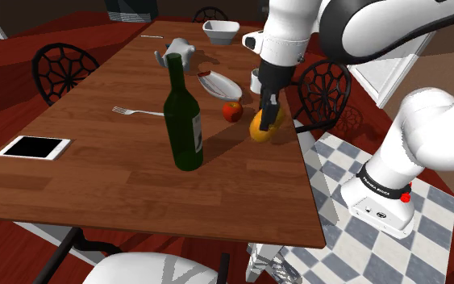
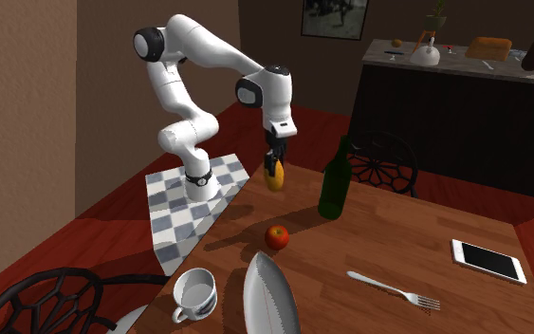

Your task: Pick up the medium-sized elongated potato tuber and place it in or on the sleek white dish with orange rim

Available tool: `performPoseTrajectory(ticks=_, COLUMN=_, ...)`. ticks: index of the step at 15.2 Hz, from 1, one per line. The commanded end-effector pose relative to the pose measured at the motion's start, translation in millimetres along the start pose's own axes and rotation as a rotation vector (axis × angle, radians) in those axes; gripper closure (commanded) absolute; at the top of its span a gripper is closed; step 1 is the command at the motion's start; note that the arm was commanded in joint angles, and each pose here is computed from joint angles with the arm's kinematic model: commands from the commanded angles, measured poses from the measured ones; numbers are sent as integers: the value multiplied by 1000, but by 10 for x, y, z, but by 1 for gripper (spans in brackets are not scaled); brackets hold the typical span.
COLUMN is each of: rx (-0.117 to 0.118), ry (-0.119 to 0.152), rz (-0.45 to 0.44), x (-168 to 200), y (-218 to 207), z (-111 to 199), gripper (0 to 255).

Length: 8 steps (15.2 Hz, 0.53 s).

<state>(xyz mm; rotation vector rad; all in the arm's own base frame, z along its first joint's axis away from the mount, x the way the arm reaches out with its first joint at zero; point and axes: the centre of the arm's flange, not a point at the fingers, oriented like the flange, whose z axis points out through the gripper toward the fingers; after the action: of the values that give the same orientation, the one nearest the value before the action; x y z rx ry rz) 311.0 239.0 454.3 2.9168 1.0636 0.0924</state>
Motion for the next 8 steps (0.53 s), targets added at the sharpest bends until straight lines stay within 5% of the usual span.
performPoseTrajectory(ticks=1, rx=-1, ry=0, rz=-1, x=127, y=240, z=29, gripper=255)
performPoseTrajectory(ticks=8, rx=-1, ry=0, rz=-1, x=512, y=1079, z=79, gripper=255)
